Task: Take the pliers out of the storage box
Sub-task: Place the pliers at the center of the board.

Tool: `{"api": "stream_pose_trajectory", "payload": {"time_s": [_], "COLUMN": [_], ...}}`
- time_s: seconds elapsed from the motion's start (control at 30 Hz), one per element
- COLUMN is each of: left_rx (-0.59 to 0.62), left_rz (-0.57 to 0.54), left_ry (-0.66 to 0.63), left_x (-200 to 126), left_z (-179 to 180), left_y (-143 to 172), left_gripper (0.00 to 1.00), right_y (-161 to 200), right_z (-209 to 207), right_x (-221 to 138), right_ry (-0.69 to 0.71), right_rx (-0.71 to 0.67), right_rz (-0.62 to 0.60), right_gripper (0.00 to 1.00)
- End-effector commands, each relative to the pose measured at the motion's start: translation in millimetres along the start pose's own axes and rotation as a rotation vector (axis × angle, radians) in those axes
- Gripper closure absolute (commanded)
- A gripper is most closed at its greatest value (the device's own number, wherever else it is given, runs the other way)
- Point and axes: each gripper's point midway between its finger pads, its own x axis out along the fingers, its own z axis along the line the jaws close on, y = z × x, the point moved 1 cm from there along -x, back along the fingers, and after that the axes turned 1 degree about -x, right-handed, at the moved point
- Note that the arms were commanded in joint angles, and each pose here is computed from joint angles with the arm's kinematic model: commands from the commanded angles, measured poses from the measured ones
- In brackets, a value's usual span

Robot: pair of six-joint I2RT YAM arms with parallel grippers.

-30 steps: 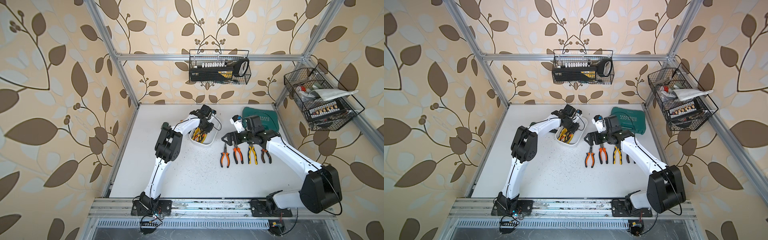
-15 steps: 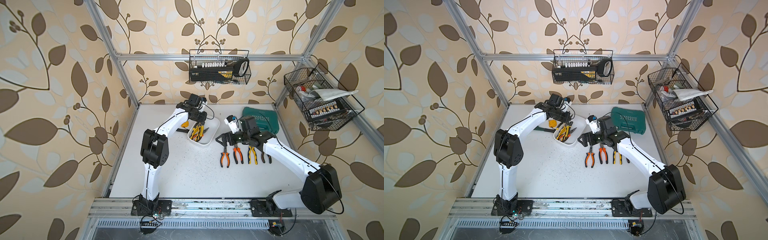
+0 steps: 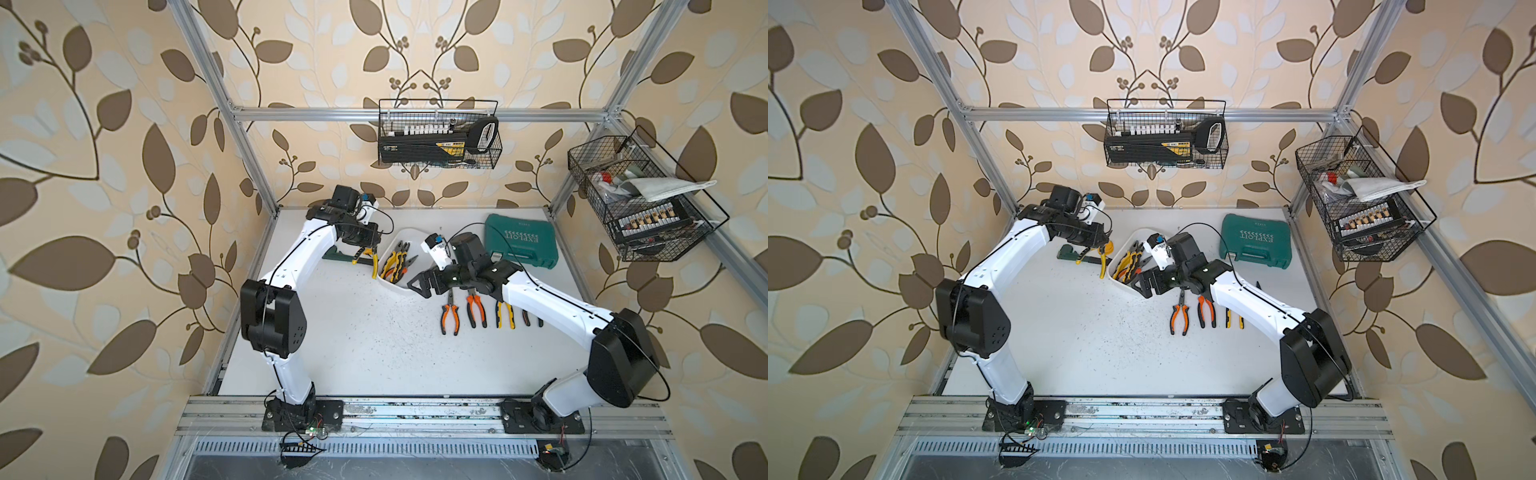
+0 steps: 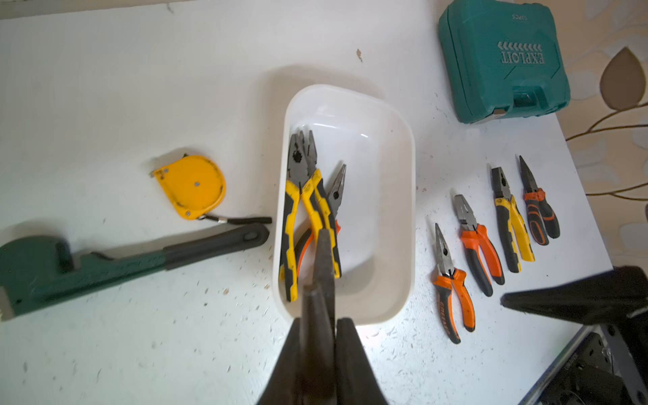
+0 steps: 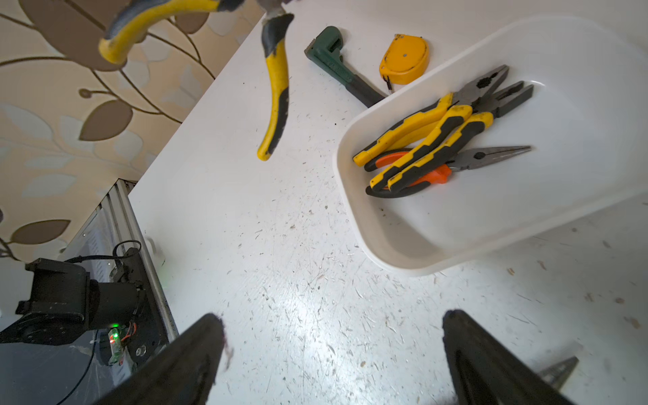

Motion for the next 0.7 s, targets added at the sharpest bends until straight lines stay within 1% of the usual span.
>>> {"api": "stream_pose_trajectory", "payload": {"time_s": [0.0,0.1,0.23,0.33,0.4,0.43,0.53,0.67], "left_rx": [0.035,0.016,-0.016,-0.020,-0.032,-0.044,-0.074,-0.090], "left_rz": [-0.034,-0.031,-0.023,-0.016,-0.023,-0.017,0.015,0.030], "left_ry": [0.004,0.026,0.041,0.041,0.014,-0.005,-0.041,-0.052], "left_x": [-19.1,-14.2,4.7,19.9,29.7,35.0,48.1,62.1], "left_z": [2.0,17.6,36.9,45.7,54.8,60.1,72.6,80.5], "left_y": [19.1,44.4,66.8,70.0,68.9,69.5,74.7,84.9], "left_gripper": [1.00,1.00,1.00,1.00,1.00,1.00,1.00,1.00], "right_y": [-13.5,-14.7,-14.9,-14.6,-14.2,-9.3,-2.6,-5.7], "right_z": [13.8,22.3,33.0,36.0,34.2,42.1,43.5,46.6], "right_x": [12.6,23.5,33.8,38.5,41.0,44.6,51.1,56.7], "right_ry": [-0.023,-0.040,-0.053,-0.051,-0.044,-0.052,-0.044,-0.043], "right_rx": [-0.022,-0.034,-0.050,-0.057,-0.058,-0.073,-0.089,-0.088], "right_rz": [-0.017,-0.002,0.017,0.027,0.035,0.050,0.069,0.036], "right_gripper": [0.00,0.00,0.00,0.00,0.00,0.00,0.00,0.00]}}
